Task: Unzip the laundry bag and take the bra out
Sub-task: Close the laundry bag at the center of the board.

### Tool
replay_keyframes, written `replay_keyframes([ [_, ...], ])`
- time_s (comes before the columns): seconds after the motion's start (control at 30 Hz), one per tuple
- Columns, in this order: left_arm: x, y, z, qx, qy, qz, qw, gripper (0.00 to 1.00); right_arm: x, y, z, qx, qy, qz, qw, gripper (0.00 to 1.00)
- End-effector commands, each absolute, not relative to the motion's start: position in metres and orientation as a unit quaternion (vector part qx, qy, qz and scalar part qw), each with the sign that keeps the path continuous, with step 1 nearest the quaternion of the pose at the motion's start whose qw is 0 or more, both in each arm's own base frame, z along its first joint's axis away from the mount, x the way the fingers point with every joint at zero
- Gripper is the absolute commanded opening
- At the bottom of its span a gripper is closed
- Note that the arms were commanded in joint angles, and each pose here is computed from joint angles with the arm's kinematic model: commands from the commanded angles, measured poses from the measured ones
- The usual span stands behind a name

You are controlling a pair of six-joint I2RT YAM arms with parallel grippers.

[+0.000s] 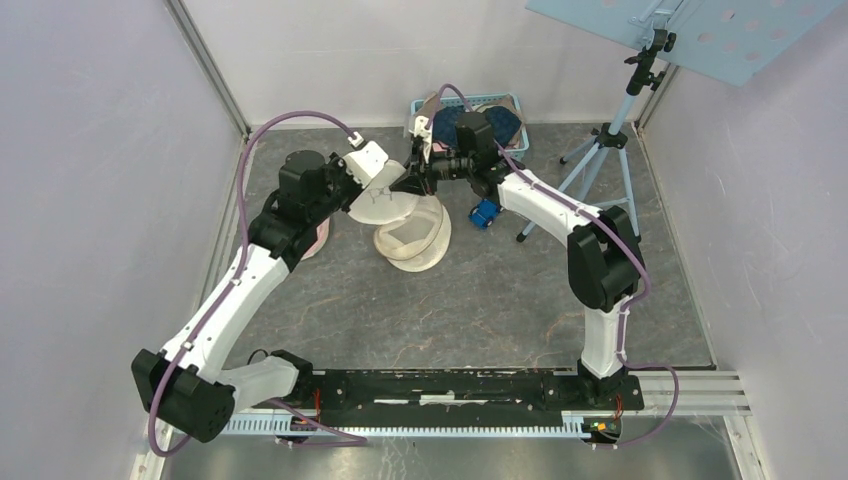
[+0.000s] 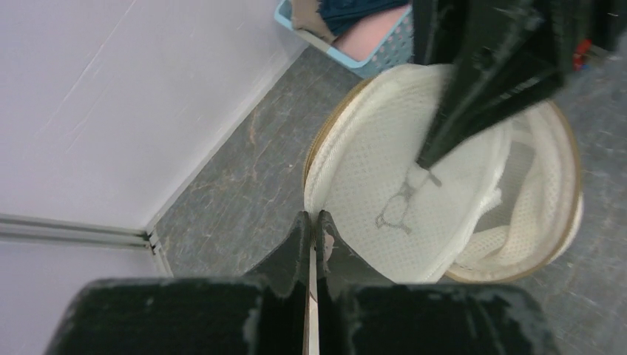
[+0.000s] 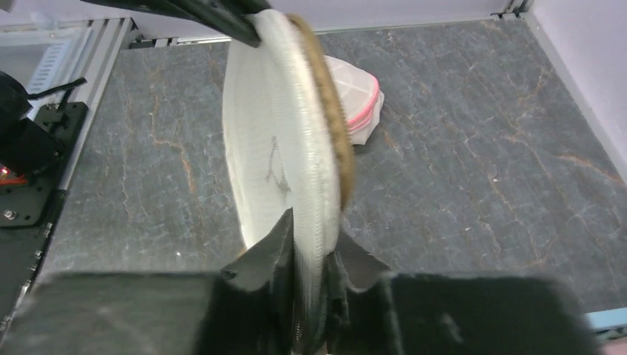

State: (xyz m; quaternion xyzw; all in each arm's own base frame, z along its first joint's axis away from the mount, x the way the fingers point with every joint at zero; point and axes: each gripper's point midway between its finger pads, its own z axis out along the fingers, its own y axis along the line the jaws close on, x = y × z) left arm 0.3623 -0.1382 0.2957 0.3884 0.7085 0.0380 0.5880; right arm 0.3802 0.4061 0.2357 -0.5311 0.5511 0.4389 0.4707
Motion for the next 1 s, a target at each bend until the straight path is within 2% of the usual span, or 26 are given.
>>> replay_keyframes([
  [0.0, 0.333, -0.163, 0.306, 0.41, 0.695, -0.053, 0.588, 0.13, 0.377, 0.408, 0.27, -0.537, 0.509, 0.457, 0.494, 0.04],
  [0.03, 0.327, -0.163, 0.304, 0.406, 0.705, -0.067, 0.578, 0.31, 0.375, 0.407, 0.27, -0.537, 0.505, 0.461, 0.493, 0.0],
  [0.1, 0.32, -0.158, 0.3, 0.4, 0.725, -0.092, 0.553, 0.56, 0.371, 0.406, 0.273, -0.54, 0.495, 0.471, 0.491, 0.0],
  [0.17, 0.315, -0.15, 0.298, 0.387, 0.743, -0.13, 0.53, 0.67, 0.366, 0.405, 0.274, -0.547, 0.483, 0.481, 0.487, 0.0],
  [0.3, 0.312, -0.133, 0.296, 0.364, 0.756, -0.179, 0.514, 0.77, 0.358, 0.405, 0.278, -0.556, 0.462, 0.497, 0.481, 0.0],
  [0.6, 0.314, -0.141, 0.293, 0.352, 0.757, -0.241, 0.494, 0.79, 0.336, 0.404, 0.29, -0.551, 0.428, 0.554, 0.454, 0.0],
  [0.73, 0.309, -0.149, 0.294, 0.358, 0.746, -0.279, 0.488, 0.71, 0.331, 0.403, 0.289, -0.546, 0.431, 0.562, 0.448, 0.0],
  [0.8, 0.307, -0.152, 0.292, 0.357, 0.745, -0.292, 0.482, 0.6, 0.329, 0.402, 0.288, -0.546, 0.432, 0.562, 0.446, 0.0],
  [0.87, 0.306, -0.154, 0.291, 0.353, 0.746, -0.301, 0.478, 0.43, 0.33, 0.402, 0.287, -0.542, 0.437, 0.561, 0.448, 0.0],
  [0.9, 0.306, -0.154, 0.291, 0.349, 0.746, -0.303, 0.48, 0.32, 0.331, 0.401, 0.287, -0.539, 0.441, 0.56, 0.449, 0.01],
  [0.93, 0.306, -0.154, 0.291, 0.345, 0.746, -0.303, 0.483, 0.19, 0.332, 0.401, 0.286, -0.537, 0.445, 0.558, 0.45, 0.06],
  [0.97, 0.306, -0.153, 0.291, 0.342, 0.746, -0.3, 0.486, 0.11, 0.333, 0.401, 0.286, -0.534, 0.449, 0.557, 0.451, 0.14],
])
